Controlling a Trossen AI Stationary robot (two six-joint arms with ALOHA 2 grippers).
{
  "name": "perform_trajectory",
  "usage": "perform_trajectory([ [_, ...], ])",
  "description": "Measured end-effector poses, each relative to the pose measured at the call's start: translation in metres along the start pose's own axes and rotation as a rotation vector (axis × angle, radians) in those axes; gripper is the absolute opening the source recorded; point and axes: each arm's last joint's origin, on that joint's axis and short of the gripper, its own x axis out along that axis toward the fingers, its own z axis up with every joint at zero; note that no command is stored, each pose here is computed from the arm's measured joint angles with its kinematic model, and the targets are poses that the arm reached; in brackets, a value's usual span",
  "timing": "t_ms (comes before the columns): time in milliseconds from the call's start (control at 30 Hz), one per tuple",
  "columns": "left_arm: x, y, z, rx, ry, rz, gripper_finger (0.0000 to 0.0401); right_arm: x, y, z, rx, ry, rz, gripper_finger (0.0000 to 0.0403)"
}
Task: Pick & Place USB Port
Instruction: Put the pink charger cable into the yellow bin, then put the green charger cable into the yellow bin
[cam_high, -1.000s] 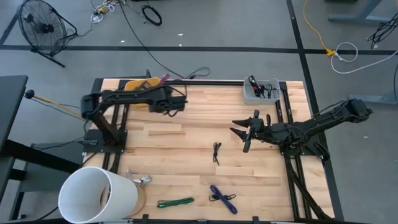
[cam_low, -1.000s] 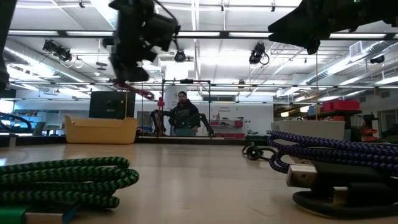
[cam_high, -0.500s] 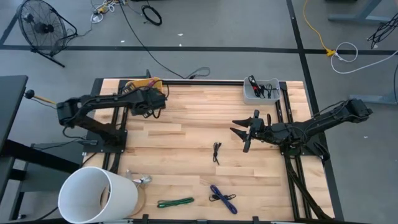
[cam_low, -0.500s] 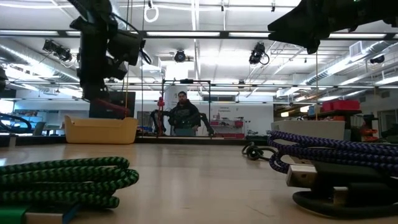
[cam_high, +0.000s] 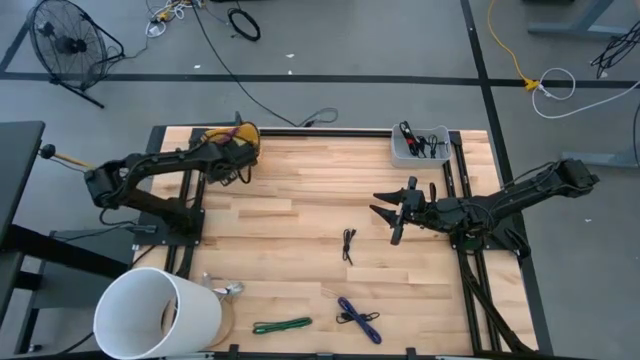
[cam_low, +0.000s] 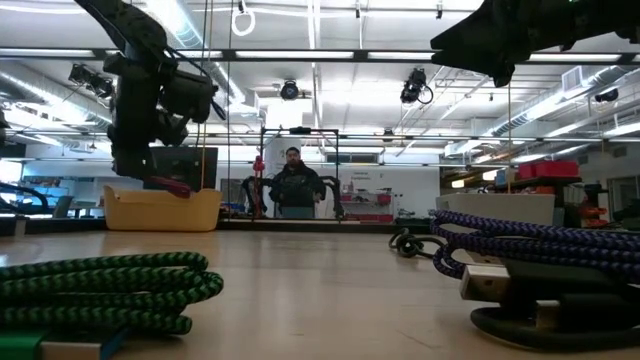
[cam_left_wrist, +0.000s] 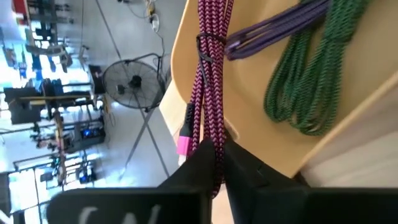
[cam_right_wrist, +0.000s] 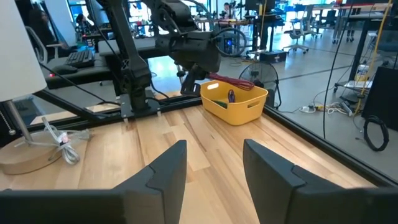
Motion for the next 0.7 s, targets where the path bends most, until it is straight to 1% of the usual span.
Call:
perform_trajectory([
  [133,0.003,0.002,0.004,-0.031,-0.010,-0.003,0.0070,0.000,0.000,0.000,-0.001,0.002,0.000,0.0160],
  [267,0.003,0.002,0.004,-0.030,-0.016,0.001,0.0090,0.000,0.000,0.000,-0.001,0.002,0.000,0.0160],
  [433,0.003,0.003,0.005,-0.052,-0.027,0.036,0.0096,0.000,0.000,0.000,-0.001,0.002,0.000,0.0160],
  [567,0.003,0.003,0.010,-0.088,-0.063,0.053,0.0097,0.000,0.000,0.000,-0.001,0.002,0.000,0.0160],
  [700,-0.001,-0.001,0.011,-0.077,-0.080,0.019,0.0098,0.000,0.000,0.000,-0.001,0.002,0.000,0.0160],
])
